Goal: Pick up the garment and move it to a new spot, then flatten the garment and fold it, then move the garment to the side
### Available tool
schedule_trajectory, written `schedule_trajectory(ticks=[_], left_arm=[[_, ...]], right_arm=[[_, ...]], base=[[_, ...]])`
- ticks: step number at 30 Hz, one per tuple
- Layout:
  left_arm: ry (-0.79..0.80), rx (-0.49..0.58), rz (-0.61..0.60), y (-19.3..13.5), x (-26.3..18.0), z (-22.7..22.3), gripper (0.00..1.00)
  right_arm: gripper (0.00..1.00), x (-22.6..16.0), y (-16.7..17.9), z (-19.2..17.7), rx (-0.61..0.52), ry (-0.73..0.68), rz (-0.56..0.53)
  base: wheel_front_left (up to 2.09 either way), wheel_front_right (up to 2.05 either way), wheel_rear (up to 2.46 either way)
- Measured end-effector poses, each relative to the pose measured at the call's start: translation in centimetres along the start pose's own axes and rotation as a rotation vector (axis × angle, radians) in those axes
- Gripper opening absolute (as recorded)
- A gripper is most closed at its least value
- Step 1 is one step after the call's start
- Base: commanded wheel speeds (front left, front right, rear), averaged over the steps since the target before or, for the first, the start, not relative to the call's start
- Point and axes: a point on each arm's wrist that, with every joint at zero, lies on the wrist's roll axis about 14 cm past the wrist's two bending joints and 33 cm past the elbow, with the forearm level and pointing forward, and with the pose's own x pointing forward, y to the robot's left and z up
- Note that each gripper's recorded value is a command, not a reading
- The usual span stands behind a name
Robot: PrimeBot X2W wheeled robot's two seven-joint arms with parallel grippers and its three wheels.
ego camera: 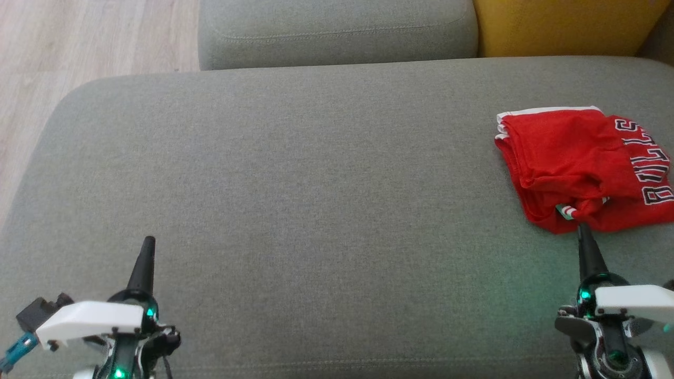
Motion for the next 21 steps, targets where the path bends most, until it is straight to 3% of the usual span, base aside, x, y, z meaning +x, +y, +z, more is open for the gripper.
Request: schedule_trajectory(ticks=[21], left_arm=[[-0.011, -0.272, -0.047, -0.9, 0.5, 0.5, 0.0]], right_arm=[[0.0, 0.0, -0.1, 1.4, 0.256, -0.056, 0.015]], base=[[0.0, 0.0, 0.0]])
